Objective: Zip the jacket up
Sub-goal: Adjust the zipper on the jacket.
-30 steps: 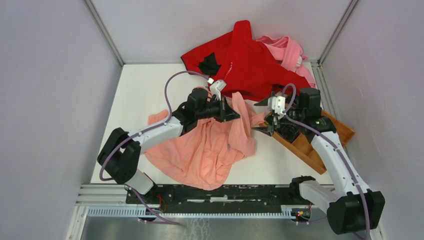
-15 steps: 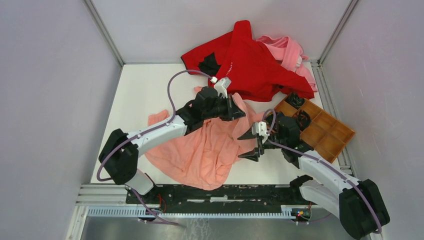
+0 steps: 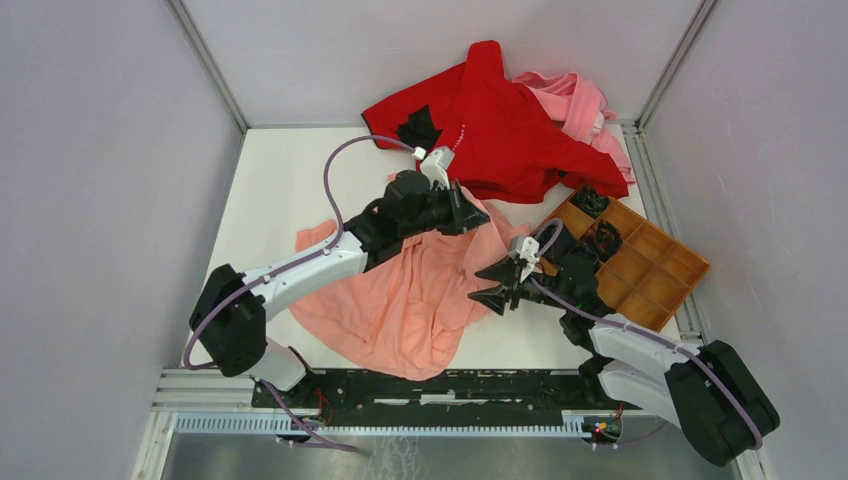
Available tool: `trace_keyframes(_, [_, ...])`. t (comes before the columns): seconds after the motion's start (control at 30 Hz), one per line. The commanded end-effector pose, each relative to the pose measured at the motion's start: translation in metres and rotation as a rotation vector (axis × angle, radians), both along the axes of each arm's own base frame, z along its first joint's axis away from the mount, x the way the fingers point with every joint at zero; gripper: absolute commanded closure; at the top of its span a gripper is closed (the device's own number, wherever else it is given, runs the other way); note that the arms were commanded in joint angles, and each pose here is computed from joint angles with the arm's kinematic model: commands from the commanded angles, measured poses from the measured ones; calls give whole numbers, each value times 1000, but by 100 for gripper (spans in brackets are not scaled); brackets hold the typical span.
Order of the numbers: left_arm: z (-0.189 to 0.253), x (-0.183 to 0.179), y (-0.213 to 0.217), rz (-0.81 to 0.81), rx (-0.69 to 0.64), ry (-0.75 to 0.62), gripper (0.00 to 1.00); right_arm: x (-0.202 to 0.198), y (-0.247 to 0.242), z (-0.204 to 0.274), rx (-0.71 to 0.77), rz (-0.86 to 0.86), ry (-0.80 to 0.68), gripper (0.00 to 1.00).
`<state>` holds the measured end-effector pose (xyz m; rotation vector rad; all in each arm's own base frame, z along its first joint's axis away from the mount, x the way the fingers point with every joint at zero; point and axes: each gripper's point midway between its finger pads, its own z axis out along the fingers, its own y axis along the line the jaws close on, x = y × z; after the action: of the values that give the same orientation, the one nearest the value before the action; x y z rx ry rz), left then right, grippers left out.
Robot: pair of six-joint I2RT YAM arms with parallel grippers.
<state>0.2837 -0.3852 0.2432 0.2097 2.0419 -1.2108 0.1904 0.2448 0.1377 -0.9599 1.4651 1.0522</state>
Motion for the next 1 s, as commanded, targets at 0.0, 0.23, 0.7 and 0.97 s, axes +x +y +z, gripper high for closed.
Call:
trace_keyframes(0.0, [63,5,-4,38,-155,-54,98,17,1,10,84,-107,28,40])
trace_keyframes(0.23, [88,0,0,49,-232,-64,98,25,-3,16,140,-172,-17,39])
trace_keyframes(0.7, [121,-11,12,70,-346,-64,98,2,12,33,280,-51,-63,24])
trace_keyframes(0.97, [128,-11,14,80,-376,-60,98,25,17,40,298,-143,-104,24])
